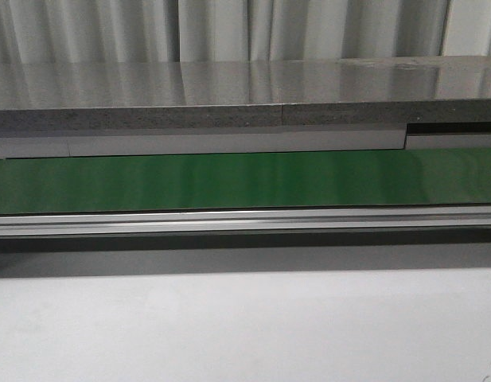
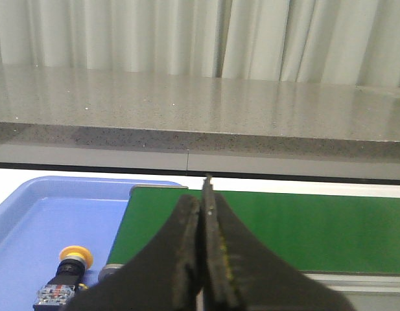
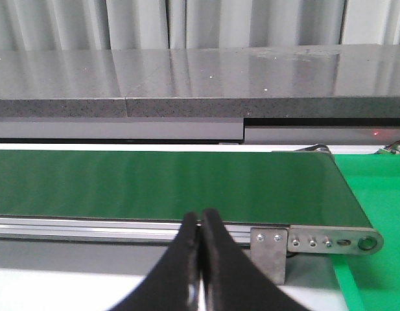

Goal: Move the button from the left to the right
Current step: 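Move the left gripper down toward the blue tray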

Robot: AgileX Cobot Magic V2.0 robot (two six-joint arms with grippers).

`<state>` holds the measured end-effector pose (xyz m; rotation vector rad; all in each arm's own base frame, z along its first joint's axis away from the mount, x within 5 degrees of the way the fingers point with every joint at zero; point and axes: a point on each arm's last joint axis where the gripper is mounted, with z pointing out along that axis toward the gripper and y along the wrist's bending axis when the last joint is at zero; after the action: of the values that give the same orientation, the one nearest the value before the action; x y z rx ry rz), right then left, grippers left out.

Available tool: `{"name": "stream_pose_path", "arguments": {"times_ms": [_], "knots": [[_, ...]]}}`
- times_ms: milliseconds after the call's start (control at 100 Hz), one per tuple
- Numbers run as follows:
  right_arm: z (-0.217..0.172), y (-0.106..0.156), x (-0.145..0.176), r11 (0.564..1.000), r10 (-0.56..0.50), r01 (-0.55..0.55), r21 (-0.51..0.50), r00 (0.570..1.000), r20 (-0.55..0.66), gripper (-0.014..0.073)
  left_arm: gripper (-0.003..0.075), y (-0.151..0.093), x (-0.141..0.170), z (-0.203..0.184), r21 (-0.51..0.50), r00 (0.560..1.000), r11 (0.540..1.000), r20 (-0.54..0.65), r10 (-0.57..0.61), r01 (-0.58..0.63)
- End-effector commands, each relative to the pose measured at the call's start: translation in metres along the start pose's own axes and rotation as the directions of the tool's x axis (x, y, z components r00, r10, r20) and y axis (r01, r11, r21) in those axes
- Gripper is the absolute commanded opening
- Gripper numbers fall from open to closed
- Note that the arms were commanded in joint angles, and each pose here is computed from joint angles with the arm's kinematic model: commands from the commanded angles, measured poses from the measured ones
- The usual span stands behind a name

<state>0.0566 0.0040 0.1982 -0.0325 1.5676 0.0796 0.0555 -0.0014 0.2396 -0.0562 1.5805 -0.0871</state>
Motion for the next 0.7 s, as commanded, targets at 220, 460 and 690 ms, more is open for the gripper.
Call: {"name": "stream_pose_path", "arguments": {"times_ms": [220, 460, 690], "knots": [[-0.003, 0.000, -0.014, 1.000, -0.006, 0.006, -0.003, 0.993, 0.114, -0.0066, -0.0020, -0.007, -0.084, 0.025, -0.019, 0.956, 0.999, -0.293, 0.034, -0.041], [-0.003, 0.000, -0.014, 1.000, -0.006, 0.006, -0.003, 0.993, 0.114, -0.0066, -0.0020, -0.010, -0.109, 0.056, -0.030, 0.848, 0.999, -0.531, 0.014, -0.035], [-0.003, 0.000, -0.014, 1.000, -0.006, 0.006, -0.003, 0.993, 0.114, -0.0066, -0.0021, -0.010, -0.094, 0.077, -0.038, 0.723, 0.999, -0.691, -0.009, -0.024]]}}
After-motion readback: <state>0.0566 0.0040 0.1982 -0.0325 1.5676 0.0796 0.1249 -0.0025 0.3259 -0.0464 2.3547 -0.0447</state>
